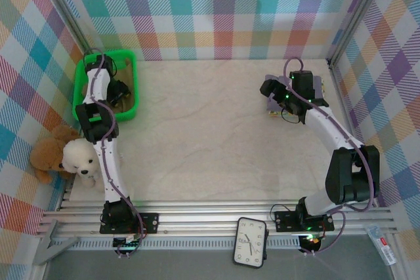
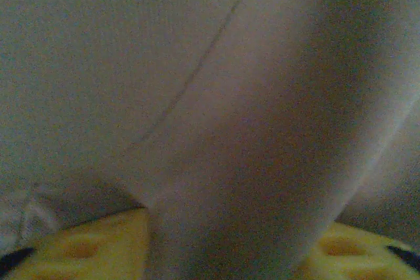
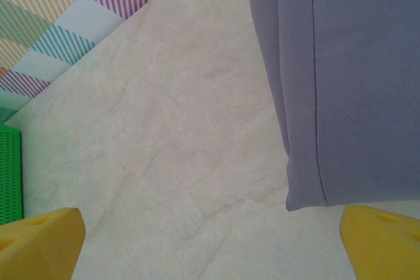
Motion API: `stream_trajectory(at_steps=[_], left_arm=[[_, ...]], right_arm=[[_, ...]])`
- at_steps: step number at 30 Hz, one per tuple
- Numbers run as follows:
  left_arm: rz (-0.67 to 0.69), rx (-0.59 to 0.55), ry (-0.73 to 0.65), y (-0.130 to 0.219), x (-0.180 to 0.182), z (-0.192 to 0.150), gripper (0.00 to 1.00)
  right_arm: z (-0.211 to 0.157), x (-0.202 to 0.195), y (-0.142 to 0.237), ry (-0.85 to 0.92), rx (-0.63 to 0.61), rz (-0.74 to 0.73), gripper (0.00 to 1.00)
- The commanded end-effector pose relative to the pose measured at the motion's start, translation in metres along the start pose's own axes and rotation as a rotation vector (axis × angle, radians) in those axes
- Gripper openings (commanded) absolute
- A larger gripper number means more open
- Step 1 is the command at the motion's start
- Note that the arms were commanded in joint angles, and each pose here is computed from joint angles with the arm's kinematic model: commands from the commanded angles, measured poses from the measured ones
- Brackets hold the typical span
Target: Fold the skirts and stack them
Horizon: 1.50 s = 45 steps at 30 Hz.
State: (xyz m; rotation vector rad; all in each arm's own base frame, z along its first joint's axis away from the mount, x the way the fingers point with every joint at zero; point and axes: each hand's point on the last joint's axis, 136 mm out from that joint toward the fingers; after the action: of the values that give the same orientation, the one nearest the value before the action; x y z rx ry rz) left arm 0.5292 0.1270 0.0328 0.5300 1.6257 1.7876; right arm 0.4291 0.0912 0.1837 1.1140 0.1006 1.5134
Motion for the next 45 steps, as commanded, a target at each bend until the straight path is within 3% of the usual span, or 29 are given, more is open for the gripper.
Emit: stream_trajectory(at_steps=[1,2,4,10,15,21,26,29,33,37,40,42,44,45], left_arm=[[-0.002,0.039,-0.002,0.002,-0.001,-0.009,0.21],[-0.018,0.01,-0.003,0.013,-0.004,-0.003,0.11],[-0.056,-0.066,-0.01,0.04,-0.012,0.011,0.02],[-0.267,-0.342,-0.001,0.169,-0.039,0.049,0.0],[-0.507,-0.544,-0.06,0.294,-0.064,0.046,0.0],[-0.775,-0.687,-0.13,0.419,-0.083,0.007,0.0],[-0.913,-0.718,-0.289,0.476,-0.117,-0.057,0.0],[-0.946,-0.688,-0.362,0.481,-0.135,-0.093,0.0],[-0.959,-0.596,-0.44,0.459,-0.161,-0.14,0.0],[-0.884,-0.468,-0.548,0.404,-0.19,-0.198,0.0],[-0.86,-0.287,-0.612,0.345,-0.215,-0.25,0.03],[-0.842,-0.152,-0.622,0.306,-0.229,-0.284,0.15],[-0.814,-0.013,-0.635,0.267,-0.244,-0.32,0.46],[-0.81,0.044,-0.652,0.255,-0.249,-0.337,0.55]], right_arm=[[0.007,0.012,0.003,0.033,0.0,0.032,0.99],[0.008,0.011,0.003,0.032,-0.002,0.028,0.99],[0.009,0.011,0.006,0.031,-0.007,0.019,0.99],[0.014,0.023,0.019,0.05,-0.066,0.085,0.99],[0.016,0.033,0.035,0.105,-0.096,0.133,0.99],[0.009,0.036,0.047,0.122,-0.104,0.165,0.99],[0.0,0.031,0.048,0.107,-0.062,0.148,0.99],[-0.004,0.025,0.047,0.093,-0.044,0.119,0.99],[-0.011,0.02,0.047,0.083,-0.019,0.108,0.99],[-0.011,0.015,0.051,0.065,-0.049,0.093,0.99],[-0.007,0.012,0.055,0.024,-0.105,0.094,0.99],[-0.004,0.012,0.058,-0.012,-0.136,0.111,0.99],[-0.005,0.017,0.057,-0.021,-0.141,0.147,0.99],[-0.005,0.021,0.057,-0.009,-0.136,0.167,0.99]])
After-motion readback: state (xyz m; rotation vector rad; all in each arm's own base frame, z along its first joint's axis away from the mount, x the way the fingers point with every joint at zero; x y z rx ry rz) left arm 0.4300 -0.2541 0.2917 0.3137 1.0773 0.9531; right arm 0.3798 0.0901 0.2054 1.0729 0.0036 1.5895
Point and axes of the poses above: each hand's point on the last joint's axis, 136 mm out from that joint toward the fingers, its own y axis back along the fingers, its own x axis along the line the jaws close on, z = x × y, and after that the axes turned 1 degree about -y, right-handed
